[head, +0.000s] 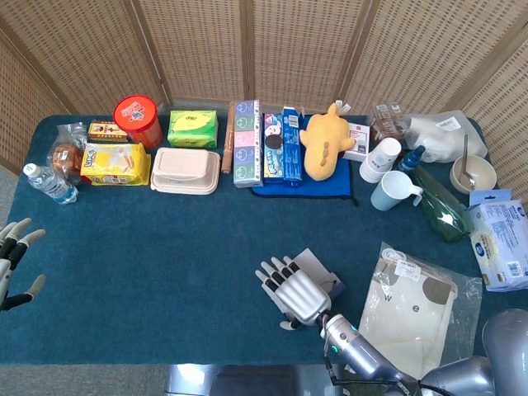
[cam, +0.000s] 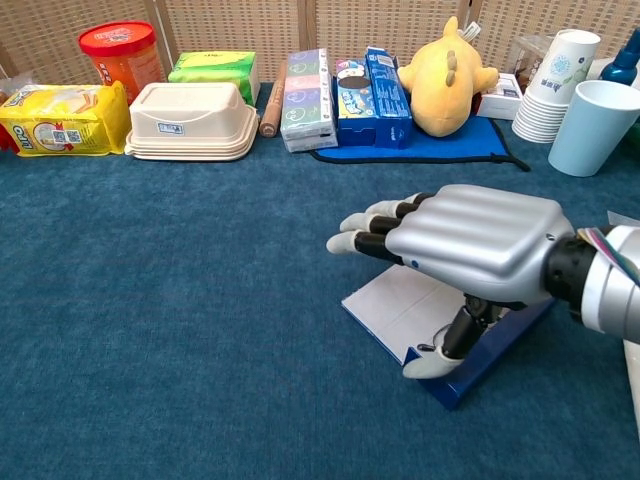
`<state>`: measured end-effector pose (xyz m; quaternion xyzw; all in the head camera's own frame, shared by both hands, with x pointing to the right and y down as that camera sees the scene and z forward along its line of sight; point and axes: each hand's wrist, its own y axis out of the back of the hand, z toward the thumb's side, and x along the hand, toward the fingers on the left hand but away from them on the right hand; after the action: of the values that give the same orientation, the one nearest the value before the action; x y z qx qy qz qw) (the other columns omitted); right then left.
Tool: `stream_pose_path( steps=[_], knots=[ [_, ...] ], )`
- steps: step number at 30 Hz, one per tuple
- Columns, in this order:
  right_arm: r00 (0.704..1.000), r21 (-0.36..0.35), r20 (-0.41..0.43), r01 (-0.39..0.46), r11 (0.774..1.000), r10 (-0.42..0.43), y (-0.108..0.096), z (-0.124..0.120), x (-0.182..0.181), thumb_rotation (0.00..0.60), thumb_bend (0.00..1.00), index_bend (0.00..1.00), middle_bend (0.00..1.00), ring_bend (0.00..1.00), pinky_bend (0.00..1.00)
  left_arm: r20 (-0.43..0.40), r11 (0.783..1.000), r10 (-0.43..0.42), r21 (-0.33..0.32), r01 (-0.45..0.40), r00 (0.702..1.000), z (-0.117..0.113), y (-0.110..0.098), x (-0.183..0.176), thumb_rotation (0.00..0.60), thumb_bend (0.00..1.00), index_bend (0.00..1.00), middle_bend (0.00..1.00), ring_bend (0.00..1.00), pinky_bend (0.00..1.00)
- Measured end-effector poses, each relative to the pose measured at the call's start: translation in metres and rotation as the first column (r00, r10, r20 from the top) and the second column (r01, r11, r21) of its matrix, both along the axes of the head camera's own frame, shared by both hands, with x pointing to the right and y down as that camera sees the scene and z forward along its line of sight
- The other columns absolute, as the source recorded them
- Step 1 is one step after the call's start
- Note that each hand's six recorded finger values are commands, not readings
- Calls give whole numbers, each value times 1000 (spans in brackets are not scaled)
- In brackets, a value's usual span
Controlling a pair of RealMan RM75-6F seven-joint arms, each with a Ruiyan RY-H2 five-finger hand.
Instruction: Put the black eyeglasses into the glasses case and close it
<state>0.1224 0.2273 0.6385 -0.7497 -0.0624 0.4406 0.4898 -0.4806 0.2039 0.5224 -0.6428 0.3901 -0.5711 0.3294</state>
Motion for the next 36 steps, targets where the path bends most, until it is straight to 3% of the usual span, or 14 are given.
stream_pose_path(
  steps=[10, 25, 36],
  knots=[
    [999, 58, -46, 23, 998, -20, -3, 6, 22, 351, 161, 0, 0, 0, 147, 2, 1000, -2, 0, 2, 1000, -1, 2, 2, 600, 319, 139, 46, 0, 0],
    [998, 29, -61, 23, 999, -21, 9, 6, 31, 347, 159, 0, 0, 0, 146, 0, 1000, 0, 2, 0, 1000, -1, 1, 4, 600, 318, 138, 45, 0, 0],
    [996, 149, -84, 41, 988, -29, -14, 19, 59, 350, 145, 0, 0, 0, 127, 1, 1000, -2, 14, 2, 1000, -5, 1, 2, 600, 319, 139, 46, 0, 0]
  ],
)
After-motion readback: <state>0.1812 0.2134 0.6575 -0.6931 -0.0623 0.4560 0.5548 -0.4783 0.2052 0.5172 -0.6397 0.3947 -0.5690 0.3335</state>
